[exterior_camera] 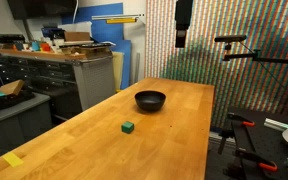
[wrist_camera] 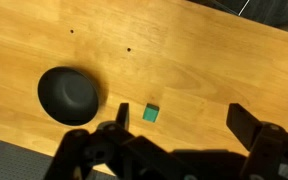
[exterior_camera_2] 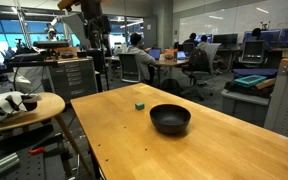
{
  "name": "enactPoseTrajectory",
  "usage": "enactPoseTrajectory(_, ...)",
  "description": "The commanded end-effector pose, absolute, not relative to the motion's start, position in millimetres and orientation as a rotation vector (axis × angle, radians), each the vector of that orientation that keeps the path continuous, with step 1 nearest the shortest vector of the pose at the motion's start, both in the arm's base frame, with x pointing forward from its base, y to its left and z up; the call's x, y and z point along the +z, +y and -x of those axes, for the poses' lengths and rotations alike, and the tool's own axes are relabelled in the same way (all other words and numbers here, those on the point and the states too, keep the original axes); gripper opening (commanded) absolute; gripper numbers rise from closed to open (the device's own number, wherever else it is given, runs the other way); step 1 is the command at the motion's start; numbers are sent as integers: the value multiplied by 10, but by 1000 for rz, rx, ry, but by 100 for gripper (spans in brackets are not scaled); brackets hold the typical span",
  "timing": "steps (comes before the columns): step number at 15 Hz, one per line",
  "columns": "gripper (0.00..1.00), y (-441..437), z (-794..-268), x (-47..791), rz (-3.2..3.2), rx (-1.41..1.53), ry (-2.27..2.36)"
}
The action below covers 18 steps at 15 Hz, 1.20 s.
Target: Put the green block in the black bowl
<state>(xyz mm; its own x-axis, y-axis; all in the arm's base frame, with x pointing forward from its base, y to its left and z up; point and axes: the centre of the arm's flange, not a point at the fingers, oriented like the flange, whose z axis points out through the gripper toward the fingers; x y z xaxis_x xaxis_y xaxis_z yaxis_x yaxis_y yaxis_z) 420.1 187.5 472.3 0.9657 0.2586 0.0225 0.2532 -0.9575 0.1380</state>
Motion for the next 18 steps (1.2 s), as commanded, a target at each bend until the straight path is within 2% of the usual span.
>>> enactPoseTrajectory(1, 100, 1877, -4204, 4733, -2982, 64, 390)
enactPoseTrajectory(18, 100, 1982, -4330, 4540, -2981, 57, 365)
